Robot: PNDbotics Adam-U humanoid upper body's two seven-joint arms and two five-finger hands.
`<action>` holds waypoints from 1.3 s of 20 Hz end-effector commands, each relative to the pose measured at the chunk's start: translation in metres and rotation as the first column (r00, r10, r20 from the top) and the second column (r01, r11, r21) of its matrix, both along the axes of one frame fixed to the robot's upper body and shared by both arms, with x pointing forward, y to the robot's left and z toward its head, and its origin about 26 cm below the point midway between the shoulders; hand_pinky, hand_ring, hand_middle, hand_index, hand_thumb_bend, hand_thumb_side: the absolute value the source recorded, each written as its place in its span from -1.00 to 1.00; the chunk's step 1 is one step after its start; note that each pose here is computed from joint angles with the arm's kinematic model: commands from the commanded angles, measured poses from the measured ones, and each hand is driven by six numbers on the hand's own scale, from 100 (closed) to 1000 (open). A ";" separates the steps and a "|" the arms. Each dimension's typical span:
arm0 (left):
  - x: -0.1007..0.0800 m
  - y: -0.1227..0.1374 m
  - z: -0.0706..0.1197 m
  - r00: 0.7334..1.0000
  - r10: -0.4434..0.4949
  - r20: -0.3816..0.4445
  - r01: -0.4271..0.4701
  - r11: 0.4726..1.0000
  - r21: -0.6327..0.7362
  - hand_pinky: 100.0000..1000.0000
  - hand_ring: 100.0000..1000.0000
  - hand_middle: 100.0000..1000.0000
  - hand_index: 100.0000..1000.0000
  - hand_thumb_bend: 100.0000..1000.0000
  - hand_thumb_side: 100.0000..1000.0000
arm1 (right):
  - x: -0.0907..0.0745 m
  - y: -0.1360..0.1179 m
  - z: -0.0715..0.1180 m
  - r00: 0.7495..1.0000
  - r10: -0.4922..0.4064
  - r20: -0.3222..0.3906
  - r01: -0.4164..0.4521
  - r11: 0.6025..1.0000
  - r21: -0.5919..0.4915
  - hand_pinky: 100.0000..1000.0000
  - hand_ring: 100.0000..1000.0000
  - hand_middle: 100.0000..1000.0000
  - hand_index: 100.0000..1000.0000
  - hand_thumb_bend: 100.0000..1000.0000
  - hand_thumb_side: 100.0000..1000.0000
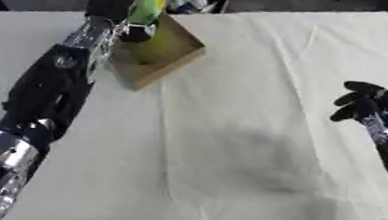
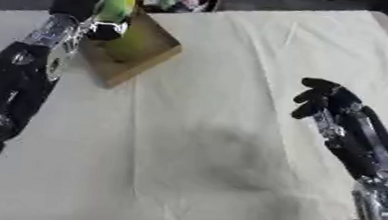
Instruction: Pick up objects on the table and place them in the box.
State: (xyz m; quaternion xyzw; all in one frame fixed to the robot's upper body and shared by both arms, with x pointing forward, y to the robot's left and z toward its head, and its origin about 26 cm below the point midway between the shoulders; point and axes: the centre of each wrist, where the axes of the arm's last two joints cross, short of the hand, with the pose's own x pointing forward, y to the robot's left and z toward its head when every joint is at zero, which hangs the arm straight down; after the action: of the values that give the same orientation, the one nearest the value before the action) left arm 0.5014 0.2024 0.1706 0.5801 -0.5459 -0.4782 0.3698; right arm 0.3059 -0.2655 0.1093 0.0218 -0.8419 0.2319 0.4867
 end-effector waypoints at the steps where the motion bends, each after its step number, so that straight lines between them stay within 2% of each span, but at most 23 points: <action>1: 0.002 0.005 0.016 1.000 0.023 -0.013 -0.022 1.000 0.011 0.68 0.79 0.92 0.96 -0.49 0.05 | 0.000 -0.001 0.006 1.000 0.007 0.021 -0.007 1.000 -0.009 0.11 0.00 0.09 0.57 -1.00 0.20; 2: 0.002 0.005 0.016 1.000 0.024 -0.019 -0.024 1.000 0.011 0.68 0.79 0.92 0.96 -0.49 0.05 | 0.000 -0.001 0.006 1.000 0.008 0.021 -0.007 1.000 -0.010 0.11 0.00 0.09 0.57 -1.00 0.20; 3: 0.002 0.006 0.017 0.999 0.026 -0.021 -0.026 1.000 0.012 0.71 0.84 0.97 1.00 -0.36 0.12 | 0.000 -0.001 0.006 1.000 0.008 0.021 -0.007 1.000 -0.010 0.11 0.00 0.09 0.57 -1.00 0.20; 5: 0.002 0.006 0.019 0.999 0.030 -0.016 -0.029 0.999 0.013 0.72 0.85 0.98 1.00 -0.26 0.18 | 0.000 -0.001 0.006 1.000 0.008 0.021 -0.008 1.000 -0.012 0.11 0.00 0.09 0.57 -1.00 0.20; 9: 0.001 0.006 0.020 1.000 0.026 0.001 -0.026 1.000 0.009 0.71 0.84 0.96 0.99 -0.25 0.17 | 0.000 -0.001 0.007 1.000 0.010 0.022 -0.009 1.000 -0.014 0.11 0.00 0.09 0.56 -1.00 0.20; 13: -0.001 0.006 0.030 0.998 -0.016 0.069 0.018 0.999 -0.032 0.61 0.70 0.76 0.87 -0.38 0.06 | 0.000 -0.002 0.006 1.000 0.007 0.022 -0.007 1.000 -0.014 0.11 0.00 0.09 0.56 -1.00 0.19; 16: -0.008 0.011 0.046 0.987 -0.079 0.141 0.095 0.989 -0.113 0.51 0.53 0.54 0.73 -0.48 0.01 | 0.001 -0.003 0.007 1.000 -0.001 0.025 0.001 1.000 -0.012 0.11 0.00 0.09 0.56 -1.00 0.19; 17: -0.012 0.013 0.053 0.981 -0.100 0.164 0.125 0.981 -0.147 0.50 0.52 0.53 0.72 -0.49 0.00 | 0.001 -0.003 0.007 1.000 -0.004 0.026 0.005 1.000 -0.012 0.11 0.00 0.09 0.56 -1.00 0.19; 19: -0.024 0.019 0.070 0.962 -0.153 0.228 0.205 0.952 -0.227 0.40 0.40 0.37 0.60 -0.61 0.01 | 0.001 -0.005 0.008 0.999 -0.015 0.029 0.015 1.000 -0.010 0.11 0.00 0.09 0.57 -1.00 0.19; 21: -0.044 0.026 0.087 0.930 -0.207 0.302 0.302 0.901 -0.311 0.33 0.29 0.24 0.52 -0.78 0.02 | 0.001 -0.006 0.009 0.999 -0.027 0.032 0.027 1.000 -0.006 0.11 -0.01 0.09 0.58 -1.00 0.18; 24: -0.079 0.037 0.097 0.892 -0.255 0.374 0.417 0.785 -0.459 0.26 0.18 0.12 0.44 -0.94 0.01 | 0.001 -0.007 0.010 0.999 -0.039 0.034 0.040 0.999 -0.002 0.11 -0.01 0.09 0.59 -1.00 0.18; 26: -0.099 0.042 0.100 0.877 -0.269 0.397 0.460 0.709 -0.535 0.24 0.14 0.08 0.42 -1.00 0.04 | 0.001 -0.008 0.010 0.998 -0.044 0.035 0.044 0.999 -0.001 0.11 -0.01 0.09 0.60 -1.00 0.18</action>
State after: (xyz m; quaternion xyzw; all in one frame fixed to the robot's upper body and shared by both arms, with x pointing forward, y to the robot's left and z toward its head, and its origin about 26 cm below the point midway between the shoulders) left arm 0.4162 0.2415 0.2397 0.3848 -0.7977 -0.2715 0.3767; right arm 0.3061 -0.2701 0.1106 0.0090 -0.8452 0.2181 0.4878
